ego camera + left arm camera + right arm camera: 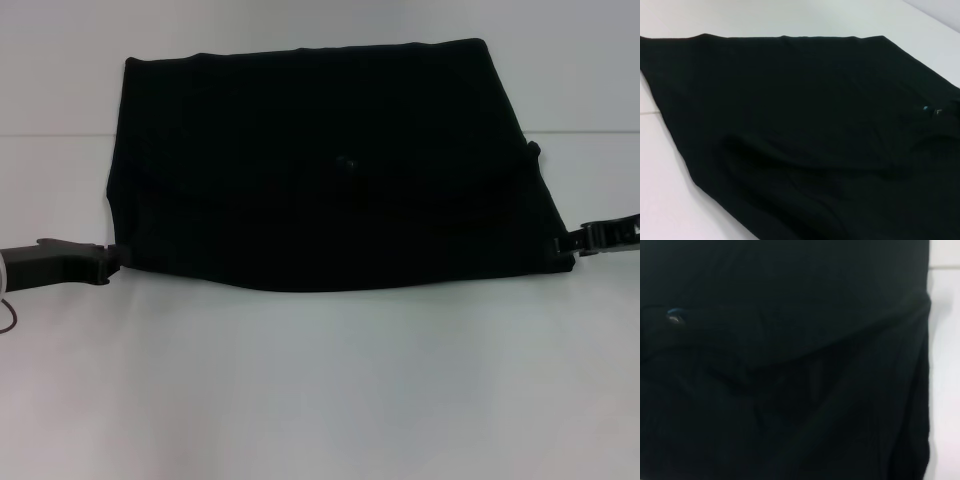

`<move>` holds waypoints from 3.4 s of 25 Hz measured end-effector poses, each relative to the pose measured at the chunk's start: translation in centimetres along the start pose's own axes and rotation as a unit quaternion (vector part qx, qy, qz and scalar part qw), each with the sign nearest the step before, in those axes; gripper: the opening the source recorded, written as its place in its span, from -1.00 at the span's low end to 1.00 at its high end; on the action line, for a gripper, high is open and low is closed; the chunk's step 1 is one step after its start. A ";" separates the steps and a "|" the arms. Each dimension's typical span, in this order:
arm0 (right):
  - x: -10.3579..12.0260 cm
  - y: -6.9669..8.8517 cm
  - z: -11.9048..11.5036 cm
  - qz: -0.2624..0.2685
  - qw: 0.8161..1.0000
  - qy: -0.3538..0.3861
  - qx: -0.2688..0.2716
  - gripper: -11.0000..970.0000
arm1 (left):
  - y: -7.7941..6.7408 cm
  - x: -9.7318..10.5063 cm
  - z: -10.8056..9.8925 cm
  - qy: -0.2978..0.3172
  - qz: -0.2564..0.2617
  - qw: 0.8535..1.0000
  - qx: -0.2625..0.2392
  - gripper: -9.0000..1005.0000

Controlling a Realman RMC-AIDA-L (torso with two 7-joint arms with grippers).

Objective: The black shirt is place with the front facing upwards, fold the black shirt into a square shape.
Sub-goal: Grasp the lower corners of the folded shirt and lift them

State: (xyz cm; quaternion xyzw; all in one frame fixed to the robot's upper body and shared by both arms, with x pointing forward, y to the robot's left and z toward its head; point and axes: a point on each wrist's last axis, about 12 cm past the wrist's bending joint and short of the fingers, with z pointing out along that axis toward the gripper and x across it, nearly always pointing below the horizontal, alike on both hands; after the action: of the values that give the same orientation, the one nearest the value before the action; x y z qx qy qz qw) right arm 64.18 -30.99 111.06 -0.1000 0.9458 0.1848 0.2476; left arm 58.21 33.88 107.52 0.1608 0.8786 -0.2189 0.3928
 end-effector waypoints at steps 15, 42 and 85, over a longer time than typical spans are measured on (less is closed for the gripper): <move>0.3 1.1 1.1 -0.012 1.000 -0.011 -0.005 -0.51 | 0.2 -0.2 -0.2 -0.003 0.000 1.000 -0.003 -0.98; 7.9 -2.8 -1.1 0.005 0.993 -0.088 -0.082 -0.89 | 0.0 2.2 -2.7 -0.032 -0.072 0.996 0.053 -0.99; 23.3 -3.4 -8.0 0.029 0.982 -0.122 -0.141 -0.80 | -2.5 10.4 -8.9 -0.009 -0.142 0.973 0.181 -0.99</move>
State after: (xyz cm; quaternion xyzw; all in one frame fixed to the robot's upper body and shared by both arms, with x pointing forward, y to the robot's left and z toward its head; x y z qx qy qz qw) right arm 41.76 -39.56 104.72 -0.0835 0.8756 0.3337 0.3392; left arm 44.89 37.43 105.55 0.1010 0.8346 -0.4294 0.3300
